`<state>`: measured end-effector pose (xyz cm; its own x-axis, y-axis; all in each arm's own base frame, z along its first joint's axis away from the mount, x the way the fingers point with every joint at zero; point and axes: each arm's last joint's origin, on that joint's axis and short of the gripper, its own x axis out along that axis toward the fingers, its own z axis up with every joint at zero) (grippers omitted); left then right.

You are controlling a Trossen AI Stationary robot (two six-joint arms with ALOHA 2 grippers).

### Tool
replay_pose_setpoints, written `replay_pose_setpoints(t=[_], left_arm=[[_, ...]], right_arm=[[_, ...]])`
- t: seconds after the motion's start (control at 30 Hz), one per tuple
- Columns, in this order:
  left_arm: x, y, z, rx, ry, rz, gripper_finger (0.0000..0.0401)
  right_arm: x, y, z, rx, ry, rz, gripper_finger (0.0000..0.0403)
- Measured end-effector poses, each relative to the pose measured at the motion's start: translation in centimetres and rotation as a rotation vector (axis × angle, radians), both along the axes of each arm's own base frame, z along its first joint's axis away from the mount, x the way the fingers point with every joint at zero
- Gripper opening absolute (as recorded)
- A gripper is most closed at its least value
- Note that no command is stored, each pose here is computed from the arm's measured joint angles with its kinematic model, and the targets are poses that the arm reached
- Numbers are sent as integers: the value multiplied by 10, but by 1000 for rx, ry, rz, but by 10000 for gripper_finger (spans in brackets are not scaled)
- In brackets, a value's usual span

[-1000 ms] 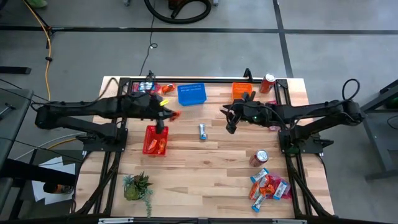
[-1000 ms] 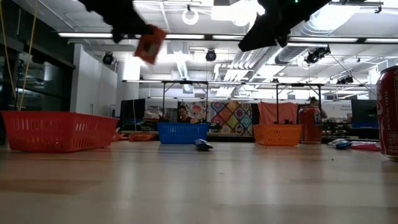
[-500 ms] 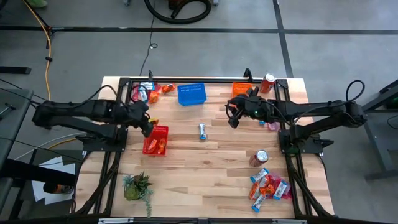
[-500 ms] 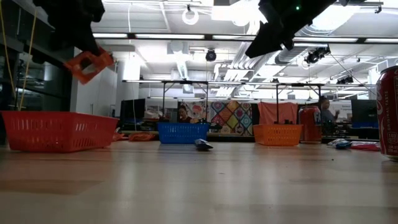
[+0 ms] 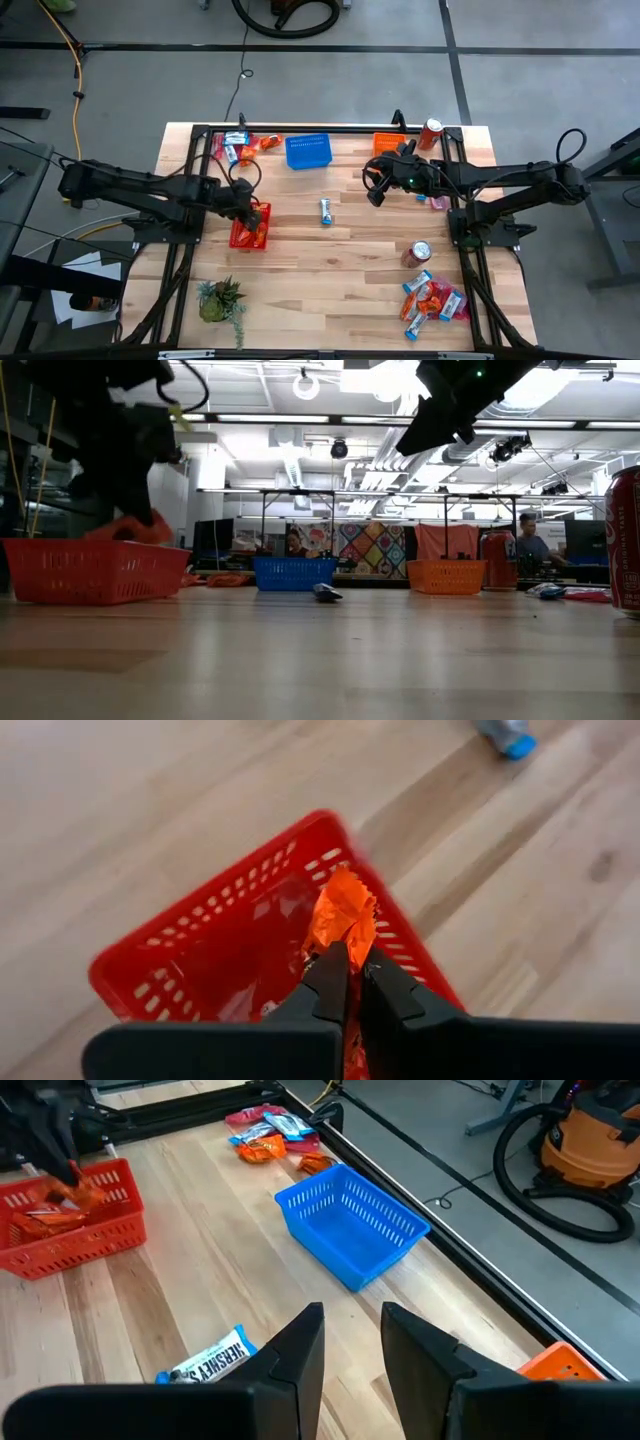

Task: Sort candy
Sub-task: Put the orange candy pack into the red basket

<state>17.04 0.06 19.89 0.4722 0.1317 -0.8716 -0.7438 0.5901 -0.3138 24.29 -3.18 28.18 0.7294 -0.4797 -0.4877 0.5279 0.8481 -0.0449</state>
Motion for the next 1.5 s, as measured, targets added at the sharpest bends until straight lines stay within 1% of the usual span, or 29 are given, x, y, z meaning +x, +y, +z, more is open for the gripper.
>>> replay_pose_setpoints(t=[0.13,0.2,0.37,0.57,0.7,0.87,1.0,1.07,1.13,1.23,1.3,1.37,1.43,1.5], left_arm=[[-6,1,-21,-10,17,78,0],[-8,1,-29,-29,3,111,0],[-11,1,-37,-60,-5,181,0],[-12,1,-38,-35,6,156,6],[-12,0,-36,-60,5,122,35],[-10,-1,-19,-87,-16,44,95],[-11,0,5,-57,-37,1,147],[-11,3,20,-42,-72,-6,167],[-13,7,35,-27,-118,11,184],[-14,17,55,26,-238,89,201],[-10,25,66,90,-355,139,208],[-5,34,76,150,-468,171,212],[-1,43,84,190,-556,174,214],[5,51,89,208,-620,154,214]], right_arm=[[0,0,0,16,-8,-7,97],[0,0,0,22,-12,-11,97],[0,0,0,29,-18,-16,97],[0,0,0,37,-23,-21,97],[0,0,0,36,-28,-21,97],[0,2,6,44,-23,17,97],[-1,2,25,16,-22,45,97],[-2,2,35,12,-25,47,97],[-3,2,46,18,-26,44,97],[-8,3,55,32,29,43,97],[-13,3,57,77,67,22,97],[-19,2,56,148,106,-32,97],[-26,2,50,242,158,-100,97],[-33,3,40,326,224,-160,97]])
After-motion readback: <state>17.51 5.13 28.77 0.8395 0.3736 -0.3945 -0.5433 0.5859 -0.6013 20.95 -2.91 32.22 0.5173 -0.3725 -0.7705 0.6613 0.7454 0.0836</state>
